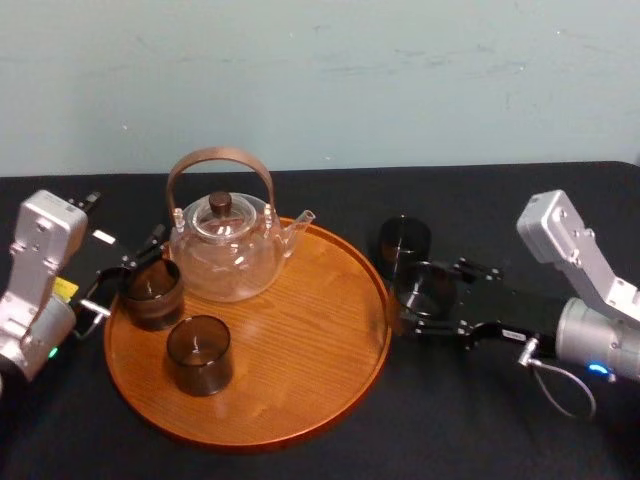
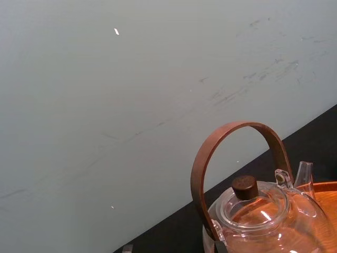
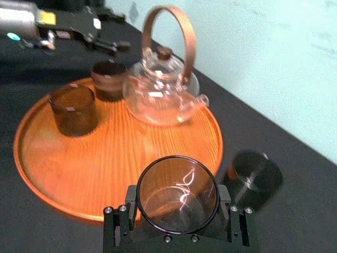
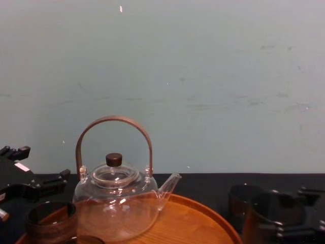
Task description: Pick up the glass from the table and place it on the tray.
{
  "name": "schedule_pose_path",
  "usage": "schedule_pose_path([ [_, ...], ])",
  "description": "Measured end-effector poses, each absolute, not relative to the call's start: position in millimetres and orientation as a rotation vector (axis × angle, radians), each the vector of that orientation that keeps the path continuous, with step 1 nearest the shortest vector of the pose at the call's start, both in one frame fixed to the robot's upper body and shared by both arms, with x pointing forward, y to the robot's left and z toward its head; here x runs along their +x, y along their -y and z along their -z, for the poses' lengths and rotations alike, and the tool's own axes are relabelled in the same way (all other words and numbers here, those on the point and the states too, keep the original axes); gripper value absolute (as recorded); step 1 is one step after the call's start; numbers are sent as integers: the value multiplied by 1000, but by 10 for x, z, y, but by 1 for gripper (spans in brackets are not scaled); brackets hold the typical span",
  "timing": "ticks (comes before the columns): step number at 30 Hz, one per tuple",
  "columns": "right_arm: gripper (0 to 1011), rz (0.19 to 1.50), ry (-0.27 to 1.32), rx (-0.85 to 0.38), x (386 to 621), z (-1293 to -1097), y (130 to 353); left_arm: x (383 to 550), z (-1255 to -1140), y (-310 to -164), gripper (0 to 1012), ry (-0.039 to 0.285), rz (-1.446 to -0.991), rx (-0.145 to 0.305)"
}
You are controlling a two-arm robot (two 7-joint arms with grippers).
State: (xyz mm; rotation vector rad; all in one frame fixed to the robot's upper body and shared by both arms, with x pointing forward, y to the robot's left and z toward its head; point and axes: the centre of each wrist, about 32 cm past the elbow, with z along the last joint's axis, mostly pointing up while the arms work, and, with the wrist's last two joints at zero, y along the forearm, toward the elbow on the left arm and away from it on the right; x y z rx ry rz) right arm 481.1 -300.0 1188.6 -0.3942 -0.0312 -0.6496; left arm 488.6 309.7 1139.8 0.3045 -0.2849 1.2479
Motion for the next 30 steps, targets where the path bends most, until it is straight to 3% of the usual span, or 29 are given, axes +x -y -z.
schedule_pose_path([
  [15, 903, 515, 84, -342, 5031, -11930, 2499, 4886, -11398, -3096, 1001, 285, -1248, 304],
  [30, 903, 397, 54, -345, 5116, -11747, 2125, 4886, -11398, -3097, 1001, 285, -1248, 304],
])
